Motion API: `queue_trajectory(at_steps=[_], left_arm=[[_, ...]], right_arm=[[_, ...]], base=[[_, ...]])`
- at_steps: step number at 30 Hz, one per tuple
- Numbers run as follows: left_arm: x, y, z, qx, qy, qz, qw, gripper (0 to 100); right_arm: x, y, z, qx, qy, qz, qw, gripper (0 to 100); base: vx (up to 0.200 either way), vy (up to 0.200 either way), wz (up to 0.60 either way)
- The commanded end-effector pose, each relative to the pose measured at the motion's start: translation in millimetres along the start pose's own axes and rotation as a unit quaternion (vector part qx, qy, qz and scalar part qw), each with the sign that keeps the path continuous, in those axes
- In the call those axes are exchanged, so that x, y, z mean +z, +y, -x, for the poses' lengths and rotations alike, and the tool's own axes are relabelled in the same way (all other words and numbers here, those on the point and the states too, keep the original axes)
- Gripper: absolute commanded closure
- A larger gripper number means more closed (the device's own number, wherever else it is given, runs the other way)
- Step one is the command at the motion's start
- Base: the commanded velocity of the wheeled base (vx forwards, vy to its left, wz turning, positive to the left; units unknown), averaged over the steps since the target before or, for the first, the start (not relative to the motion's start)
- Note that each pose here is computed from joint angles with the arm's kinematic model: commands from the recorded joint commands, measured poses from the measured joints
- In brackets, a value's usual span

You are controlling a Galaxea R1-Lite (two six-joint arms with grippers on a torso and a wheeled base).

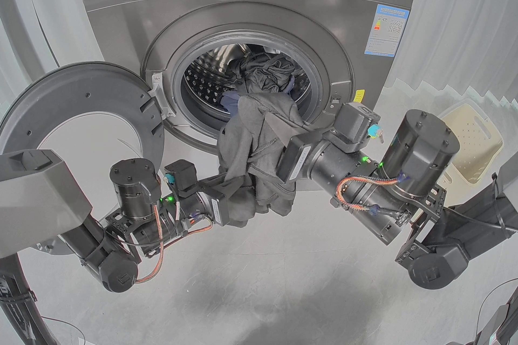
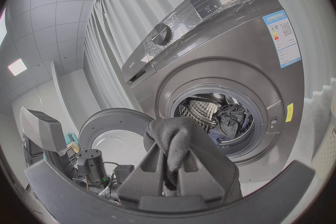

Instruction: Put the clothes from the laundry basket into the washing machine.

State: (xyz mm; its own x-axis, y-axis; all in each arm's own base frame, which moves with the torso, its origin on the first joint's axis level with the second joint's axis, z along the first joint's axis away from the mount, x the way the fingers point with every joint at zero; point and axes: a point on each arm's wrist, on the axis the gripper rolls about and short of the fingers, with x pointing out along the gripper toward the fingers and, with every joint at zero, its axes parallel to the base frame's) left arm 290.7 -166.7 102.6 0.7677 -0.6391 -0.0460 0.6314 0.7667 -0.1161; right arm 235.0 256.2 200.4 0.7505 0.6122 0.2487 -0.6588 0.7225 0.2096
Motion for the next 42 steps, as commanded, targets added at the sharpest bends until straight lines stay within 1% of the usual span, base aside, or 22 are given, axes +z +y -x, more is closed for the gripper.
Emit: queue_trajectory(at_steps=[1,2,3,4,6,9,12,16,19,23,25,29,30,32,34,36,37,38,39,40,41,42], left_arm=[[4.9,1.5,6.9,0.004,-0.02,-0.004,0.9998,100],[6.9,2.1,8.1,0.005,-0.026,-0.004,0.9996,100],[13.0,3.4,15.7,0.009,-0.042,-0.008,0.9991,100],[16.6,2.1,22.5,0.009,-0.049,-0.009,0.9987,100],[20.8,-1.9,38.4,0.005,-0.053,-0.011,0.9985,100],[25.3,-9.9,60.3,-0.004,-0.056,-0.014,0.9983,100],[30.7,-13.6,77.1,-0.006,-0.068,-0.016,0.9976,100],[41.6,-14.6,83.3,-0.016,-0.088,-0.021,0.9957,100],[48.3,-16.7,88.3,-0.033,-0.1,-0.023,0.9941,100],[51.7,-19.5,92.2,-0.06,-0.104,-0.025,0.9924,100],[52.9,-21.3,92.6,-0.065,-0.106,-0.026,0.9919,100],[55.8,-21.1,92.1,-0.065,-0.113,-0.028,0.9911,100],[56.5,-21.2,92.1,-0.065,-0.114,-0.026,0.9909,100],[60.4,-21.4,92.9,-0.066,-0.122,-0.023,0.99,100],[65.2,-22.8,93.5,-0.07,-0.131,-0.014,0.9888,100],[70.6,-24.1,95.2,-0.073,-0.142,-0.01,0.9872,100],[71.3,-24.2,95.3,-0.073,-0.143,-0.009,0.9869,100],[75.1,-25.0,95.7,-0.075,-0.151,-0.008,0.9857,100],[76.5,-25.1,95.6,-0.075,-0.154,-0.007,0.9852,100],[76.5,-25.1,95.6,-0.075,-0.154,-0.007,0.9852,100],[77.9,-25.3,95.4,-0.076,-0.157,-0.005,0.9847,100],[78.6,-25.3,95.1,-0.076,-0.158,-0.005,0.9845,100]], right_arm=[[-1.2,-5.0,1.3,-0.008,0.004,0.002,1.0,100],[-1.7,-6.2,1.6,-0.009,0.005,0.003,0.9999,100],[-3.5,-9.5,2.9,-0.014,0.009,0.005,0.9998,100],[-4.4,-13.5,3.7,-0.019,0.012,0.007,0.9997,100],[-6.3,-19.9,5.4,-0.027,0.016,0.011,0.9994,100],[-6.8,-22.4,7.1,-0.031,0.013,0.011,0.9994,100],[-7.2,-29.6,8.5,-0.041,0.013,0.014,0.999,100],[-7.4,-39.8,9.9,-0.056,0.015,0.018,0.9982,100],[-14.8,-46.3,14.9,-0.065,0.032,0.022,0.9971,100],[-22.3,-46.9,16.5,-0.064,0.037,0.023,0.997,100],[-28.5,-45.0,15.7,-0.061,0.045,0.023,0.9969,100],[-32.6,-44.7,13.5,-0.06,0.048,0.023,0.9968,100],[-33.4,-44.9,13.9,-0.061,0.048,0.024,0.9967,0],[-37.3,-45.7,13.9,-0.062,0.054,0.023,0.9963,0],[-43.7,-47.7,16.4,-0.066,0.07,0.024,0.9951,0],[-51.3,-49.6,23.6,-0.07,0.09,0.027,0.9931,0],[-52.0,-49.8,24.2,-0.07,0.092,0.027,0.9929,0],[-60.5,-51.4,31.2,-0.073,0.116,0.03,0.9901,0],[-65.5,-52.6,35.4,-0.075,0.128,0.031,0.9884,0],[-65.5,-52.6,35.4,-0.075,0.128,0.031,0.9884,0],[-75.4,-53.4,41.8,-0.076,0.151,0.038,0.985,0],[-78.8,-53.1,43.5,-0.073,0.157,0.041,0.984,0]], base=[[0.0,0.0,0.0],[0.0,0.0,0.0],[0.0,0.0,0.0],[0.0,0.0,0.0],[0.0,0.0,0.0],[0.0,0.0,0.0],[0.0,0.0,0.0],[0.0,0.0,0.0],[0.0,0.0,0.0],[0.0,0.0,0.0],[0.0,0.0,0.0],[0.0,0.0,0.0],[0.0,0.0,0.0],[0.0,0.0,0.0],[0.0,0.0,0.0],[0.0,0.0,0.0],[0.0,0.0,0.0],[0.0,0.0,0.0],[0.0,0.0,0.0],[0.0,0.0,0.0],[0.0,0.0,0.0],[0.0,0.0,0.0]])
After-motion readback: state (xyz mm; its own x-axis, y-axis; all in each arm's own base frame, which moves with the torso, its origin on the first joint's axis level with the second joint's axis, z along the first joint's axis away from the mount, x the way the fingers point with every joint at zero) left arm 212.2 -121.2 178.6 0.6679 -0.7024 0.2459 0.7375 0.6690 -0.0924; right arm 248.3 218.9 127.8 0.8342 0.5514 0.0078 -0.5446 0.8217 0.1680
